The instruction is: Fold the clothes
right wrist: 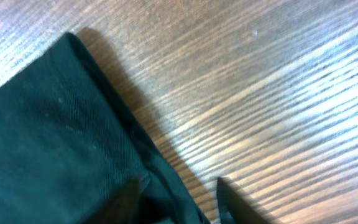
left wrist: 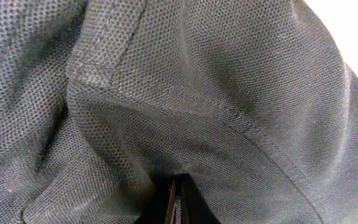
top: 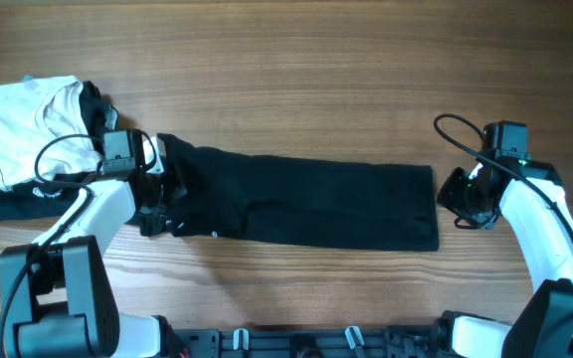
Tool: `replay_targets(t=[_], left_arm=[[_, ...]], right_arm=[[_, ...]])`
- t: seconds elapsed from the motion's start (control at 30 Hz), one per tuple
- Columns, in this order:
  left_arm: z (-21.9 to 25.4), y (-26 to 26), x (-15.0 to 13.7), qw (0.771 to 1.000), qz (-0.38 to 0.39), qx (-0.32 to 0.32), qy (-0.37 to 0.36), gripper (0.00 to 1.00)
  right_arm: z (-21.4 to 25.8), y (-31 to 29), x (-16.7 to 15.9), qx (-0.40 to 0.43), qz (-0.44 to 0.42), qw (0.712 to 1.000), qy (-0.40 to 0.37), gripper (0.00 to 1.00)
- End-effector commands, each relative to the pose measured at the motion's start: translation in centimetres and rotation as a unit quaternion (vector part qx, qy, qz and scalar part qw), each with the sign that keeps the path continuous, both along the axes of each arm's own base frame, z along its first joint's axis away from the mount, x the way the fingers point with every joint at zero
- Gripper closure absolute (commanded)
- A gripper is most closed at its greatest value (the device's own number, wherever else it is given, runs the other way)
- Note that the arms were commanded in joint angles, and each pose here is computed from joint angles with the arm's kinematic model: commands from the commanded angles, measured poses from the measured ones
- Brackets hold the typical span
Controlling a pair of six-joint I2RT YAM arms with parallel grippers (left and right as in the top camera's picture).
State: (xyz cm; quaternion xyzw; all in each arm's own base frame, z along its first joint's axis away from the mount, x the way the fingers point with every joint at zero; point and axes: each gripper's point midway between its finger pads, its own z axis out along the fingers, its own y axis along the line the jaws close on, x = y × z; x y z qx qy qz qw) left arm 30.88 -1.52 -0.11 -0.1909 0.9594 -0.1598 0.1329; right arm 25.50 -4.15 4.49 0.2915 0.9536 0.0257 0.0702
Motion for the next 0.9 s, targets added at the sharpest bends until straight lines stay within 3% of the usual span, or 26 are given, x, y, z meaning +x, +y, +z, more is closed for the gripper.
replay_targets(t=[0.0,0.17,0.27,0.4,0.5,0.6,0.73,0.77,0.87], left_arm=[[-3.1,1.2,-2.9,0.997,0.017,0.039,0.065,0.94],[-3.1,1.2,-3.2,0.997,0.016,0.038,0.071,0.83],[-2.0,0.4,-3.0,0.997,0.01,0.012,0.07,0.75],[2.3,0.2,-1.7,0.999,0.008,0.008,0.04,0.64],[6.4,0.3,-0.9,1.0,0.009,0.012,-0.007,0.53],[9.5,0.3,-0.5,0.998,0.008,0.015,-0.061,0.49],[12.6,0.3,-0.4,0.993,0.009,0.02,-0.115,0.45],[13.1,0.3,-0.4,0.992,0.009,0.021,-0.124,0.44],[13.2,0.3,-0.5,0.992,0.009,0.021,-0.125,0.44]], right_arm=[[0.7,-0.8,1.2,-0.022,-0.007,0.999,-0.024,0.43],[0.9,-0.2,3.2,0.058,0.004,0.996,-0.075,0.39],[0.4,-0.3,2.8,0.124,0.013,0.989,-0.079,0.38],[-2.7,0.3,-0.3,0.174,0.0,0.985,-0.008,0.33],[-3.7,3.7,-0.8,0.254,0.071,0.964,-0.015,0.27],[-4.7,4.9,-1.3,0.26,0.094,0.961,0.003,0.28],[-6.3,6.2,-1.9,0.256,0.114,0.96,0.002,0.43],[-6.3,6.2,-1.9,0.256,0.115,0.96,0.002,0.55],[-6.3,6.2,-1.9,0.256,0.12,0.959,0.001,0.59]])
